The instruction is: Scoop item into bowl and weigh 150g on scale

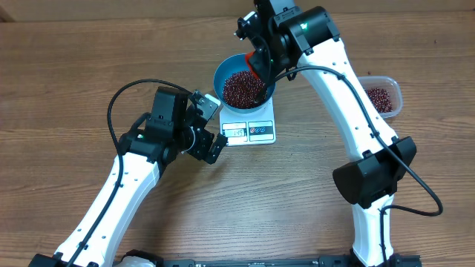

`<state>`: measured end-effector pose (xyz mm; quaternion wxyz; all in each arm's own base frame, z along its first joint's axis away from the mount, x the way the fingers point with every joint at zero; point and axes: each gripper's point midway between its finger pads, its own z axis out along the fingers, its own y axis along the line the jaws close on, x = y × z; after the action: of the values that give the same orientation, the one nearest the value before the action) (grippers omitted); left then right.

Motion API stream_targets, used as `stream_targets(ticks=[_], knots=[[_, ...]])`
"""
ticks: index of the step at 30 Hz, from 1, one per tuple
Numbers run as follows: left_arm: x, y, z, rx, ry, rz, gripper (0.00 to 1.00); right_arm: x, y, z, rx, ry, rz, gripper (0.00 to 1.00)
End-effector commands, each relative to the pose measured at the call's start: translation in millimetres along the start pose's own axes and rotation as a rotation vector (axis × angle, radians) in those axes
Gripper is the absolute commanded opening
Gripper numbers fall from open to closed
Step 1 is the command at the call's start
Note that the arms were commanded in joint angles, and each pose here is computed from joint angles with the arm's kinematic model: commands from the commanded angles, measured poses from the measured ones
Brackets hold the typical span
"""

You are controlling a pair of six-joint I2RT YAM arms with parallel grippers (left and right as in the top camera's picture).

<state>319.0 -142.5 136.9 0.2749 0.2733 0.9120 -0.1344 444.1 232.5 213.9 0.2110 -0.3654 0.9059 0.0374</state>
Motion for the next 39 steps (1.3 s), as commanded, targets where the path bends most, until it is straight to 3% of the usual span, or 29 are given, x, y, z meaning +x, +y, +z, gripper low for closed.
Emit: stream_targets(ticks=[1, 22, 27, 39], knots=[[1.7, -0.2, 2.3, 0.003, 0.007, -0.012, 0.99, -14.1, -1.7, -31.3, 0.038, -0.08, -0.022, 0.04], [1.5, -0.1, 2.2, 0.003, 0.007, -0.012, 1.0, -15.0, 3.6, -31.0, 0.032, -0.079, -0.028, 0.04], [1.7, -0.2, 2.3, 0.003, 0.007, -0.012, 0.99, -11.7, -10.3, -32.3, 0.114, -0.058, -0.024, 0.04], [1.5, -0.1, 2.2, 0.003, 0.007, -0.012, 1.0, -14.7, 12.4, -31.4, -0.026, -0.084, 0.0, 0.04]])
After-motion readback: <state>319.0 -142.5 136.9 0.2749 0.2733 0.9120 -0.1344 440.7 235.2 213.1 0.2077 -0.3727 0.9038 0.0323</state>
